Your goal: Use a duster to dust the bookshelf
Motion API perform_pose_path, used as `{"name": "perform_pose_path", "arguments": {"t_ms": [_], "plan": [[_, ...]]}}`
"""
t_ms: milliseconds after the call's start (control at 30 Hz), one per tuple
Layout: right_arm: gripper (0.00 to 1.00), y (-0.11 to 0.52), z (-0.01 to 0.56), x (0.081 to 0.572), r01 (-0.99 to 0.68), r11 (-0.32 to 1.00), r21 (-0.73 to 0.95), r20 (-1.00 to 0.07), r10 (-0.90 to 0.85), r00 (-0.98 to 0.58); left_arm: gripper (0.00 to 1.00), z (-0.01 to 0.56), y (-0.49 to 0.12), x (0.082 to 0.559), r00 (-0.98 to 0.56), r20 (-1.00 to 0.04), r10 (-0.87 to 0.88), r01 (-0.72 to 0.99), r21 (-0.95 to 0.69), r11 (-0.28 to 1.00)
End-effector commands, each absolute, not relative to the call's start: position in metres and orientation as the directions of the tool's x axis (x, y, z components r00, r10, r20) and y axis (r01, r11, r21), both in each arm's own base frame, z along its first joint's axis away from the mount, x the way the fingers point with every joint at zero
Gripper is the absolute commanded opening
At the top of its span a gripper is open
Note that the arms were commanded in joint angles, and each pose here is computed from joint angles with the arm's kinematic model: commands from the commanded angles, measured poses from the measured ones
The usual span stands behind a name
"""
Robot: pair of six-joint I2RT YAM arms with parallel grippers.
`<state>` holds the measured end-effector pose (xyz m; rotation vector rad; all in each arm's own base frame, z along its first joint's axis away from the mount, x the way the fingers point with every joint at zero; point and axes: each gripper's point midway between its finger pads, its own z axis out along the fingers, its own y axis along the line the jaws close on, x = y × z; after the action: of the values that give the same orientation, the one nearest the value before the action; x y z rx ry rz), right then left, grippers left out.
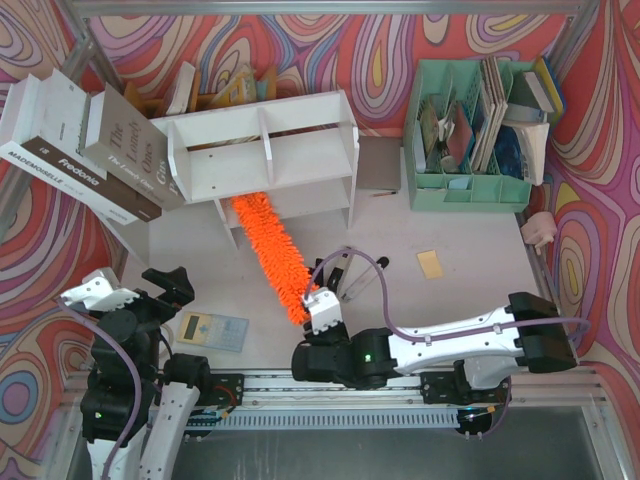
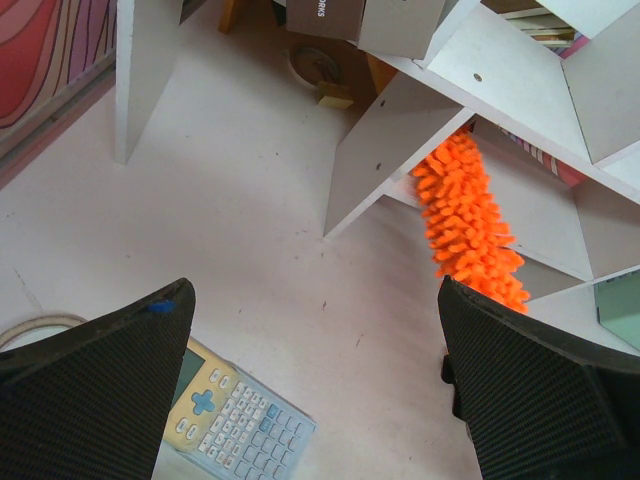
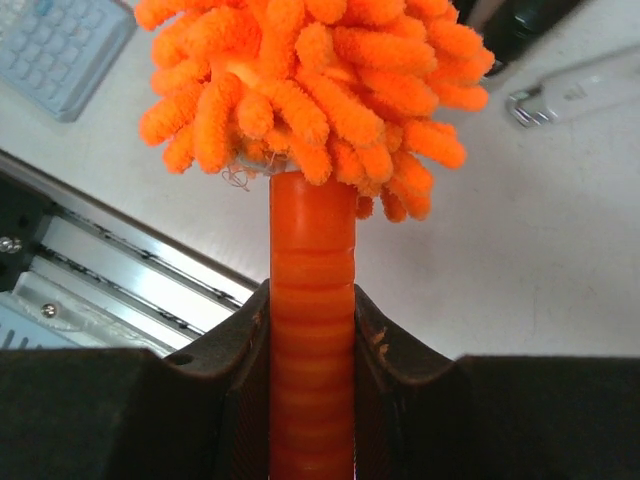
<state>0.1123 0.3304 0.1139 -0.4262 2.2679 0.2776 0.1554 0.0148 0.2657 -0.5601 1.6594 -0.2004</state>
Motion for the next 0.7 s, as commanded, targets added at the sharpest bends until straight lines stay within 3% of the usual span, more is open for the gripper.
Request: {"name": "perform_pose_path", "arguments": {"t_ms": [0,233,667], "plan": [[0.0,0.279,0.126,0.124,-0.222,0.975,0.024,-0.782,-0.119,-0.611,0.99,0.264,0.013,0.158,-0.079,-0.879,-0.47,-0.241,-0.441,0.865],[0.0,0.217,0.127,0.126,-0.002,1.0,-0.009,-0.784,-0.009,-0.621,0.99,0.263,0.013,0.159,-0.082,-0.879,-0.469,-0.241,-0.439,0.866],[0.0,0.324,0.129,0.115,-0.387,0.919,0.076,-0.784,-0.185,-0.593,0.98,0.264,0.013,0.158,-0.079,-0.879,-0.47,-0.241,-0.441,0.865]]}}
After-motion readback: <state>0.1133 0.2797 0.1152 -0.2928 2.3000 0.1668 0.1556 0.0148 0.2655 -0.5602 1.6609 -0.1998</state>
